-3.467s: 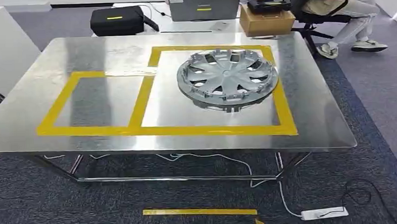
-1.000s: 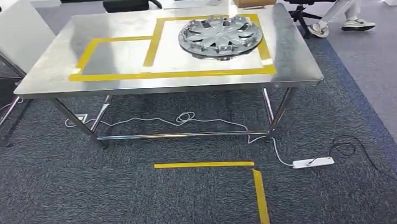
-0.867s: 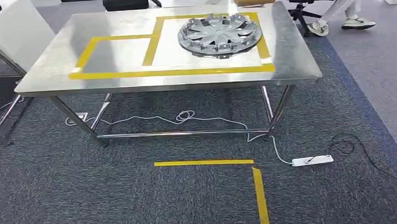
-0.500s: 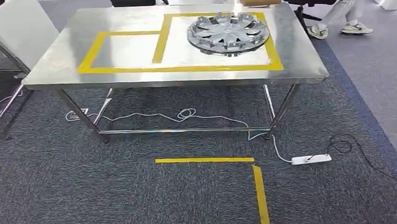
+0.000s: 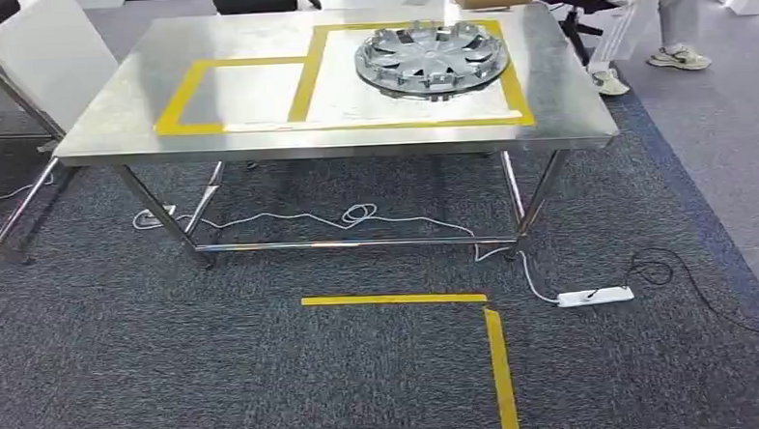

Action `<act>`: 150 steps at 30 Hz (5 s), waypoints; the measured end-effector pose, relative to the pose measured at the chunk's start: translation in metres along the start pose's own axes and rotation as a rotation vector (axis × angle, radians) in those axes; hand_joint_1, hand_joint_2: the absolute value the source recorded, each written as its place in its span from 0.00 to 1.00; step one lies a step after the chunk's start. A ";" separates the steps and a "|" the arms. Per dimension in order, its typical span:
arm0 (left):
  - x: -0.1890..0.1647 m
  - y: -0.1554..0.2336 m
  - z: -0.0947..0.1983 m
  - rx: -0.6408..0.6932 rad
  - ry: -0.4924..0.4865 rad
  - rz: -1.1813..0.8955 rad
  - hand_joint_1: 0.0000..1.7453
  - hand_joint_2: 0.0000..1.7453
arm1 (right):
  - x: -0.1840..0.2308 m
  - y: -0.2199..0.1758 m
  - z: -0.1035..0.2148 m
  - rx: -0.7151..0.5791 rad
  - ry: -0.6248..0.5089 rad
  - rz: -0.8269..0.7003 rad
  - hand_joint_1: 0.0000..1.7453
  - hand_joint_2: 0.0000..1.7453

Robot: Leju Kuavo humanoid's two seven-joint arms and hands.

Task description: Take the parts from the cabinet and place them on the table.

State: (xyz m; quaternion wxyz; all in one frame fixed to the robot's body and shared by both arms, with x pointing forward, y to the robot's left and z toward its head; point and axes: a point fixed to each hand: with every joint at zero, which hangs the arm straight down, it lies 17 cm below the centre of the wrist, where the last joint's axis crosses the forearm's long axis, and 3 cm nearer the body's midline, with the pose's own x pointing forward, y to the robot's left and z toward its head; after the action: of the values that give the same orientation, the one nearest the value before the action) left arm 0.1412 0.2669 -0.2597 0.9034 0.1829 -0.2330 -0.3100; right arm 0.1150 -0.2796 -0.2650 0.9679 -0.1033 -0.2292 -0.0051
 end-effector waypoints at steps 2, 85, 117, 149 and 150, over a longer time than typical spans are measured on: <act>-0.001 0.000 0.000 0.000 0.001 0.000 0.00 0.00 | 0.001 0.000 0.000 0.000 -0.001 0.000 0.00 1.00; 0.009 -0.019 0.009 -0.014 -0.036 -0.014 0.00 0.00 | -0.015 -0.010 0.002 -0.022 0.026 0.016 0.00 0.00; 0.006 -0.022 0.010 -0.019 -0.036 -0.025 0.00 0.00 | -0.012 -0.010 0.001 -0.020 0.021 0.018 0.00 0.00; 0.025 0.010 0.004 0.092 -0.117 0.111 0.00 0.00 | -0.007 -0.005 0.000 -0.019 0.016 0.036 0.00 0.00; 0.025 0.010 0.004 0.095 -0.117 0.116 0.00 0.00 | -0.008 -0.005 0.000 -0.020 0.020 0.039 0.00 0.00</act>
State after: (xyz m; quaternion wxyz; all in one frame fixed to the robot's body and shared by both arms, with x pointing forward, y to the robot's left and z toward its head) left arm 0.1617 0.2572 -0.2441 0.8950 0.1931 -0.3102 -0.2559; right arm 0.1071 -0.2852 -0.2673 0.9690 -0.1172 -0.2173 0.0106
